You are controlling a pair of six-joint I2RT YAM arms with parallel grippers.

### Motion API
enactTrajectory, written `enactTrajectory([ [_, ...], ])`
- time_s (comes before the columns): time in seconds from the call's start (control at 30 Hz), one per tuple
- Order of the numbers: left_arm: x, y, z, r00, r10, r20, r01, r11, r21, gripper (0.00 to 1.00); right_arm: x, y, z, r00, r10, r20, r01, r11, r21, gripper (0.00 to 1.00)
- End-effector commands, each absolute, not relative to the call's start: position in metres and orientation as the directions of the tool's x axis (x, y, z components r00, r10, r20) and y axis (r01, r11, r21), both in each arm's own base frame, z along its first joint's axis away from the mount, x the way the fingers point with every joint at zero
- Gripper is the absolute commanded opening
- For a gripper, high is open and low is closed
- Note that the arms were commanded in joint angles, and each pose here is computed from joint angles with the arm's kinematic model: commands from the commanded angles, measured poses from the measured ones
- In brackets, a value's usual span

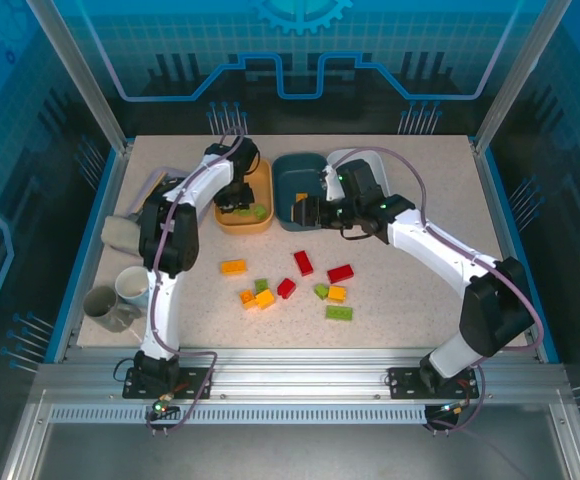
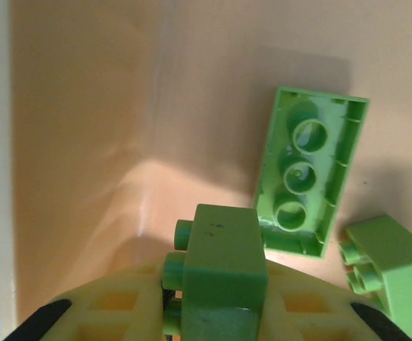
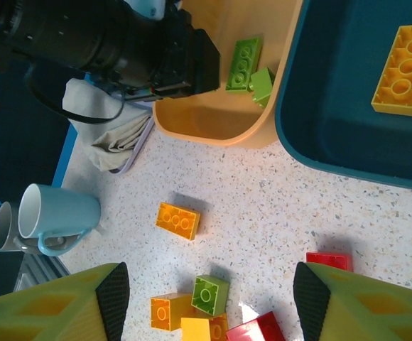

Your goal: Sort the legos into containers by color

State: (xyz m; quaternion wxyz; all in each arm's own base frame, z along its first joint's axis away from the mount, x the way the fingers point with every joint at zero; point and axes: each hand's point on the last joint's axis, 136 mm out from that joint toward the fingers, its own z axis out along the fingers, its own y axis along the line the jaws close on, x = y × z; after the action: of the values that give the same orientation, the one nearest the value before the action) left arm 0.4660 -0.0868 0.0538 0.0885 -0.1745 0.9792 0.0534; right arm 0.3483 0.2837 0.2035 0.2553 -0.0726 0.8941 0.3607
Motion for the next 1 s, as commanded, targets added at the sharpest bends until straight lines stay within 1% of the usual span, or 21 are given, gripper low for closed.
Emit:
enactTrajectory([
  [0.0, 0.460, -0.079, 0.050, -0.922, -0.349, -0.170, -0.372, 0.919, 0.129, 0.33, 0.353, 0.293, 0.215, -0.846, 0.058, -0.530, -0.338, 0.712, 0.616, 0.65],
  [0.07, 0.458, -0.078, 0.047, -0.921, -0.354, -0.164, -0.376, 0.917, 0.133, 0.39, 0.354, 0.292, 0.212, -0.852, 0.058, -0.521, -0.328, 0.717, 0.616, 0.65],
  [0.23, 0.462, -0.083, 0.060, -0.917, -0.348, -0.192, -0.372, 0.923, 0.100, 0.61, 0.352, 0.281, 0.205, -0.863, 0.048, -0.503, -0.292, 0.765, 0.574, 0.66],
  [0.33, 0.468, -0.092, 0.083, -0.911, -0.340, -0.234, -0.361, 0.931, 0.053, 0.66, 0.343, 0.265, 0.201, -0.874, 0.046, -0.484, -0.250, 0.811, 0.529, 0.66],
  [0.4, 0.471, -0.103, 0.102, -0.903, -0.341, -0.263, -0.354, 0.935, 0.003, 0.69, 0.332, 0.248, 0.194, -0.891, 0.042, -0.451, -0.202, 0.855, 0.478, 0.67],
  [0.47, 0.471, -0.119, 0.122, -0.894, -0.342, -0.291, -0.337, 0.939, -0.068, 0.72, 0.316, 0.232, 0.183, -0.917, 0.016, -0.398, -0.165, 0.894, 0.416, 0.69],
  [0.57, 0.464, -0.146, 0.155, -0.879, -0.354, -0.321, -0.306, 0.933, -0.190, 0.76, 0.281, 0.211, 0.163, -0.955, -0.046, -0.292, -0.139, 0.942, 0.306, 0.76],
  [0.63, 0.452, -0.164, 0.176, -0.872, -0.358, -0.333, -0.270, 0.920, -0.283, 0.79, 0.255, 0.200, 0.148, -0.974, -0.082, -0.212, -0.133, 0.962, 0.239, 0.82],
  [0.7, 0.436, -0.182, 0.192, -0.871, -0.349, -0.346, -0.215, 0.903, -0.372, 0.82, 0.235, 0.195, 0.136, -0.985, -0.090, -0.145, -0.121, 0.969, 0.216, 0.84],
  [0.8, 0.398, -0.204, 0.203, -0.885, -0.318, -0.341, -0.129, 0.870, -0.477, 0.83, 0.216, 0.196, 0.119, -0.994, -0.077, -0.076, -0.094, 0.964, 0.248, 0.83],
  [0.83, 0.381, -0.210, 0.201, -0.897, -0.300, -0.325, -0.106, 0.859, -0.500, 0.83, 0.212, 0.197, 0.114, -0.995, -0.080, -0.061, -0.094, 0.960, 0.262, 0.81],
  [0.9, 0.349, -0.217, 0.194, -0.916, -0.268, -0.299, -0.076, 0.848, -0.524, 0.82, 0.206, 0.200, 0.107, -0.993, -0.114, -0.034, -0.119, 0.955, 0.273, 0.78],
  [0.97, 0.319, -0.216, 0.188, -0.926, -0.236, -0.294, -0.051, 0.851, -0.522, 0.82, 0.196, 0.200, 0.098, -0.983, -0.182, -0.006, -0.178, 0.952, 0.248, 0.77],
])
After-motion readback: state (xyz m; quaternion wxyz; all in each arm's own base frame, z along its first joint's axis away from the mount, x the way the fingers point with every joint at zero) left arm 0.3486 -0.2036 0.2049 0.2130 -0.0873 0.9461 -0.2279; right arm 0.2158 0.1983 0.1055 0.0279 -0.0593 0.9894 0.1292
